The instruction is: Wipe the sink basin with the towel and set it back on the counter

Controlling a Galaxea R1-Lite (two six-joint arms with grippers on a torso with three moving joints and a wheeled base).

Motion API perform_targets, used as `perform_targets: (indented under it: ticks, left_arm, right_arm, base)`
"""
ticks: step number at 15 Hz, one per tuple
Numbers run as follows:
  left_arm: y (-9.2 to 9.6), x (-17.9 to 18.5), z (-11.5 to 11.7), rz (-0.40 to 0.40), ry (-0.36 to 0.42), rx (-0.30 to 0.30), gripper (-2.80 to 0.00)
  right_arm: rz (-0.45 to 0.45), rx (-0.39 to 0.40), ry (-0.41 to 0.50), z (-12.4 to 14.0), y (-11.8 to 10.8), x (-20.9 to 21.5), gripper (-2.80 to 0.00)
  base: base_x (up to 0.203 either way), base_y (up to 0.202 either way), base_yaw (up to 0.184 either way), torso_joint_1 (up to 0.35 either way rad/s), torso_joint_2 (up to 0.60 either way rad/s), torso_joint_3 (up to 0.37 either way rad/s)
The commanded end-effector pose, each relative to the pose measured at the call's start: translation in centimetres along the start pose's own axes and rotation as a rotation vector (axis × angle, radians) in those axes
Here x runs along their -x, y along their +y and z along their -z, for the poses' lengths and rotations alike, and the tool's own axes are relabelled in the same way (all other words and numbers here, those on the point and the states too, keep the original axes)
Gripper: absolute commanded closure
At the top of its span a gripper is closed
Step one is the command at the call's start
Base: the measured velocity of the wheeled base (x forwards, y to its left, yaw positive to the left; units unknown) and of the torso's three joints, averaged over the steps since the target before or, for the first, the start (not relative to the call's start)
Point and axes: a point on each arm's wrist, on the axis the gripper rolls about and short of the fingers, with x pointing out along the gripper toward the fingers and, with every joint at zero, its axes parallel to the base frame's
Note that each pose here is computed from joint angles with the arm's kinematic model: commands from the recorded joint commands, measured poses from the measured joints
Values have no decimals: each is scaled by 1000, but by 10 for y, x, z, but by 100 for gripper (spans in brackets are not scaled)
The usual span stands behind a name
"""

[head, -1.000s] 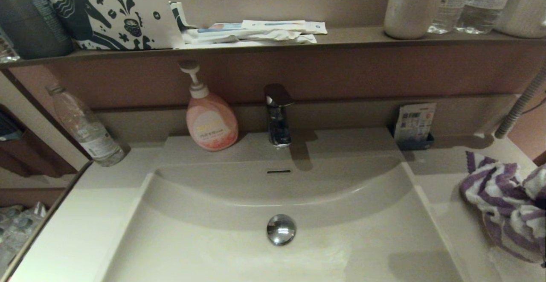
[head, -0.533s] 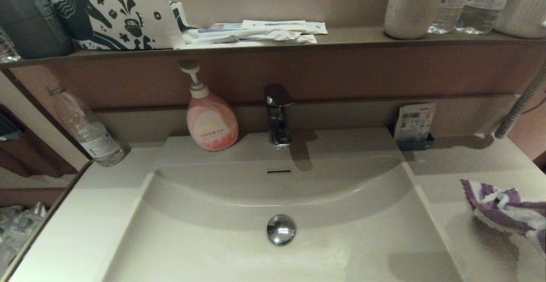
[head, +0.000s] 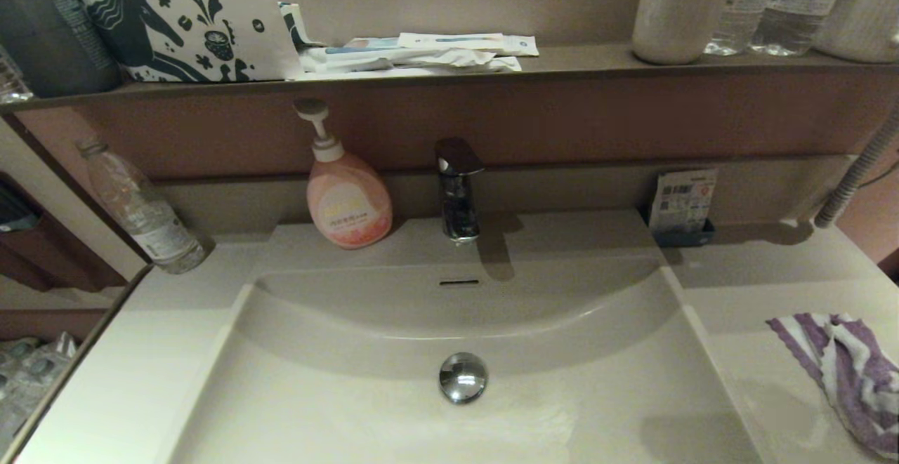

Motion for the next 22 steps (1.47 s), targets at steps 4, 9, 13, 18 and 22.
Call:
perform_targets:
  ticks: [4,9,13,18,22]
  left_arm:
    - [0,0,0,0,0,1,0]
    - [0,0,0,0,-1,1,0]
    - [0,0,0,0,-1,1,0]
    - [0,0,0,0,0,1,0]
    - [0,0,0,0,-1,1,0]
  right_arm:
    - [38,-30,128,-8,12,-40,0]
    - [46,-80,-1,-33,11,-35,-280]
    - [-20,-73,-39,-43,10,1,-280]
    - [-175,-24,-51,-20,12,23,0]
    - [-421,113,-159,33,-10,86,0]
  base:
    - [0,0,0,0,0,0]
    - [0,0,0,0,0,0]
    - [0,0,0,0,0,0]
    - [0,0,0,0,0,0]
    - [0,0,0,0,0,0]
